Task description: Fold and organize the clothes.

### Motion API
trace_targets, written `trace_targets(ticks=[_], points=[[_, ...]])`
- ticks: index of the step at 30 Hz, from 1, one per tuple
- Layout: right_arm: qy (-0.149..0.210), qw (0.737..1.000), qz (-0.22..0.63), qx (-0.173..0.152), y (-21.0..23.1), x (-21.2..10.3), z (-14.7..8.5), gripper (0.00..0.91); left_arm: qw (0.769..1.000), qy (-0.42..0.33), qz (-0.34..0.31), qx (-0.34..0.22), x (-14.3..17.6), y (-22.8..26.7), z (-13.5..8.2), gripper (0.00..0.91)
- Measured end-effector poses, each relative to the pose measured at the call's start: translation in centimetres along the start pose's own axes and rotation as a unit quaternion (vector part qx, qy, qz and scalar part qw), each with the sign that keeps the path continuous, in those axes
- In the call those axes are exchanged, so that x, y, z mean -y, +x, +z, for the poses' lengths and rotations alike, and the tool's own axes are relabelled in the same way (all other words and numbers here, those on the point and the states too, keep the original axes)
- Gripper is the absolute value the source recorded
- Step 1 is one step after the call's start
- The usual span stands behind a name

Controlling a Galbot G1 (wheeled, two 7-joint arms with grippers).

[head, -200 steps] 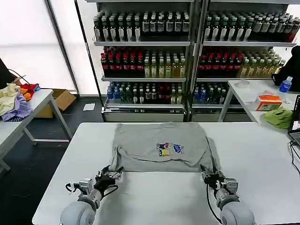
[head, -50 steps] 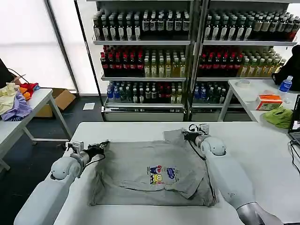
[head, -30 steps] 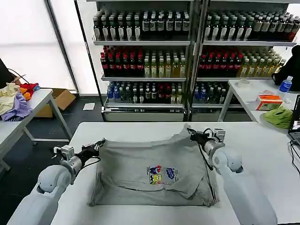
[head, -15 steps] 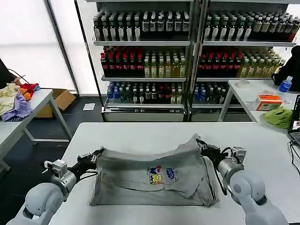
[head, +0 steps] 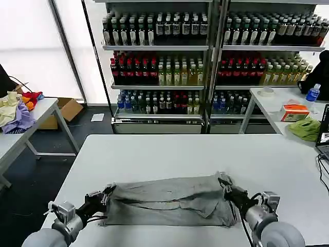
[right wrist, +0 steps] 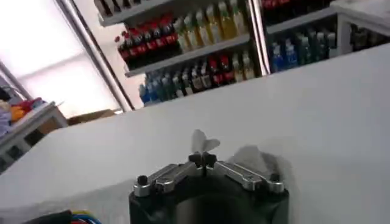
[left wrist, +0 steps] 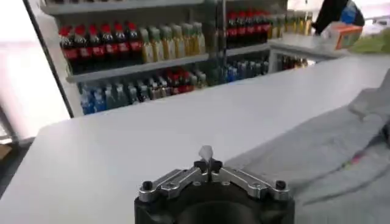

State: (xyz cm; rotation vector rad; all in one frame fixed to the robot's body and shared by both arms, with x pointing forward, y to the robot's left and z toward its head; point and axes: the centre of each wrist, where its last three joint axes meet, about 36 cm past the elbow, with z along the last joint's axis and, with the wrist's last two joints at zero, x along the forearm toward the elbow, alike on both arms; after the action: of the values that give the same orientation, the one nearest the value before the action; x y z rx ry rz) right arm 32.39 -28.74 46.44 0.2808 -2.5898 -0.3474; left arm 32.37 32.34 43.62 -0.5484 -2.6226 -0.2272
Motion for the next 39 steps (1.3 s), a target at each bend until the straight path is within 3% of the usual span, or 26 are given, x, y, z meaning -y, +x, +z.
trace_targets(ticks=[9,17,20,26,39], points=[[0.031,0.999,0.017,0.016,1.2,1.7,0.3,0.907,1.000,-0.017,-0.023,-0.009,-0.2,1.7,-0.7,0.907],[0.076,0.991,0.036,0.109,1.0,4.7,-0.3,0.907,0.998,-0.005,-0.055,0.001,-0.8,3.2,-1.4,0.907],[0.085,0.985,0.041,0.147,0.9,5.7,-0.3,0.907,0.998,0.015,-0.064,0.012,0.2,3.6,-1.3,0.907],[0.093,0.977,0.046,0.189,0.8,6.7,0.6,0.907,0.993,0.078,-0.089,0.024,3.3,3.1,0.1,0.907],[0.103,0.969,0.048,0.221,0.9,7.5,1.7,0.907,0.974,0.160,-0.162,0.017,8.0,0.0,2.7,0.907]])
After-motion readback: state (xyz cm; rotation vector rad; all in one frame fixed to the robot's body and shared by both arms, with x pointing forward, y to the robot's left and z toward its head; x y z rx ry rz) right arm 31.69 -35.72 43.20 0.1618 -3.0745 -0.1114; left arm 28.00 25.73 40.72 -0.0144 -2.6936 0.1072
